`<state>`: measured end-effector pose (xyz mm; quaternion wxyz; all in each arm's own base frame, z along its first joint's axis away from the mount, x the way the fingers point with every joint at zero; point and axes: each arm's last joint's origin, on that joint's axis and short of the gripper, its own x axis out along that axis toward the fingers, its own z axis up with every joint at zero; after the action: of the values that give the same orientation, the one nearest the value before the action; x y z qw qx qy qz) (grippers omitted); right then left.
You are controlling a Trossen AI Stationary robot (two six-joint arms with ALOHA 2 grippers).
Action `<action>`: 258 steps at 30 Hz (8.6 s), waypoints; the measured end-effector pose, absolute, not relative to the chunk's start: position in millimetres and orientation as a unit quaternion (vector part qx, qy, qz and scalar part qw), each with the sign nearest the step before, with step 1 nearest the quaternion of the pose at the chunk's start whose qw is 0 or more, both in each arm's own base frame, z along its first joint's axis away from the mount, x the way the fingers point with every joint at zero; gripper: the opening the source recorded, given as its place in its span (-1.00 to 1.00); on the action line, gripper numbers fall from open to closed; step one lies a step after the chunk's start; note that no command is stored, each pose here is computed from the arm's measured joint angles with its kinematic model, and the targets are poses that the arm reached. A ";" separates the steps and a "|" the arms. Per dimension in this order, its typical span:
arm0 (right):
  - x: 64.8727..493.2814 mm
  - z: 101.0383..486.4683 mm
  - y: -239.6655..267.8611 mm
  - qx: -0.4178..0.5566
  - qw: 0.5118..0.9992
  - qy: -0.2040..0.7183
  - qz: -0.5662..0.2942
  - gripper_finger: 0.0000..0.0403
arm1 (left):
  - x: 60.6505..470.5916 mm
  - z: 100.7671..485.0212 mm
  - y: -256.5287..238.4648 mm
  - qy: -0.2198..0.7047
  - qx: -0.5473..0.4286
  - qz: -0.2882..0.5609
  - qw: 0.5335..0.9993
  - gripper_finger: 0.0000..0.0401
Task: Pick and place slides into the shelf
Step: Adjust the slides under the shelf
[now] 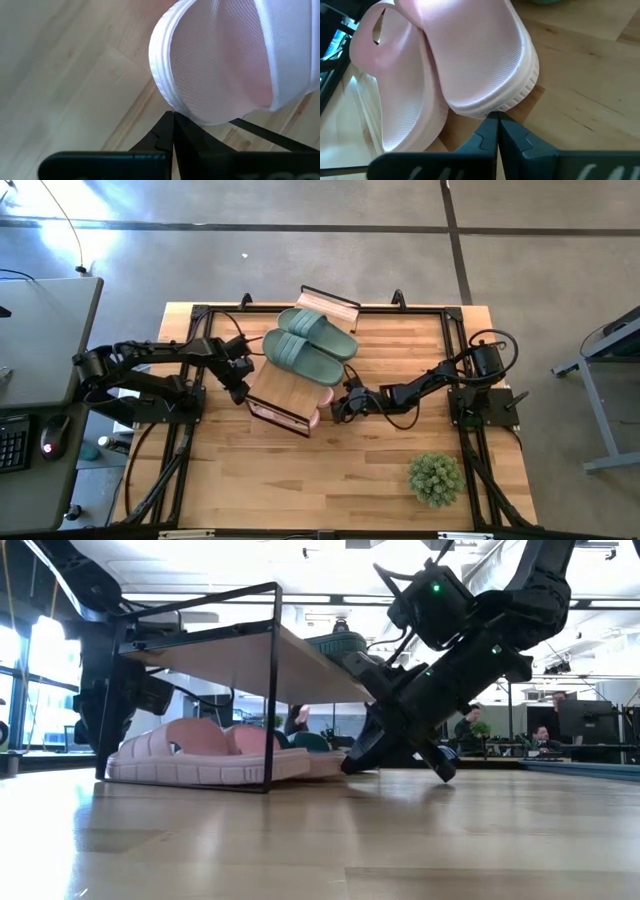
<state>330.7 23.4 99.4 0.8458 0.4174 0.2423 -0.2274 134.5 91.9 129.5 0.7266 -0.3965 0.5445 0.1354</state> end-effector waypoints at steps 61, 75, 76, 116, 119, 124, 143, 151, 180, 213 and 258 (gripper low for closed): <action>310.3 123.1 -18.9 0.461 0.788 0.284 -0.294 -1.00 | 109.9 152.0 187.7 0.239 -0.406 0.379 0.797 -1.00; 297.9 120.3 -56.2 0.378 0.812 0.373 -0.243 -1.00 | 137.2 177.3 198.9 0.233 -0.378 0.426 0.788 -1.00; 296.9 120.1 -54.6 0.373 0.811 0.381 -0.241 -1.00 | 141.3 178.0 199.7 0.243 -0.372 0.426 0.788 -1.00; 277.8 153.4 -26.9 0.336 0.818 0.436 -0.167 -1.00 | 124.1 128.5 269.0 0.309 -0.383 0.298 0.818 -1.00; 277.2 153.0 -26.6 0.350 0.810 0.437 -0.174 -1.00 | 126.6 129.3 271.3 0.306 -0.386 0.291 0.820 -1.00; 276.9 152.8 -26.9 0.363 0.803 0.435 -0.184 -1.00 | 131.1 128.6 273.9 0.326 -0.390 0.283 0.813 -1.00; 260.7 155.6 -89.1 0.465 0.745 0.375 -0.297 -1.00 | 146.4 123.8 274.9 0.393 -0.373 0.243 0.804 -1.00; 247.9 159.0 -123.0 0.517 0.725 0.341 -0.301 -1.00 | 146.6 123.8 274.7 0.393 -0.369 0.236 0.809 -1.00; 234.1 108.5 -153.0 0.608 0.703 0.164 -0.330 -1.00 | 159.3 124.1 267.5 0.398 -0.350 0.199 0.825 -1.00; 248.7 102.2 -157.8 0.603 0.719 0.145 -0.314 -1.00 | 160.9 124.7 265.7 0.391 -0.346 0.171 0.836 -1.00; 301.6 143.8 76.9 0.370 0.869 0.239 -0.224 -1.00 | 158.7 123.8 264.4 0.409 -0.332 0.172 0.833 -1.00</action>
<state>301.6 76.9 143.8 0.8694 0.3699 0.2389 -0.2241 158.7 264.4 123.8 0.8325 -0.3316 0.4090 0.1723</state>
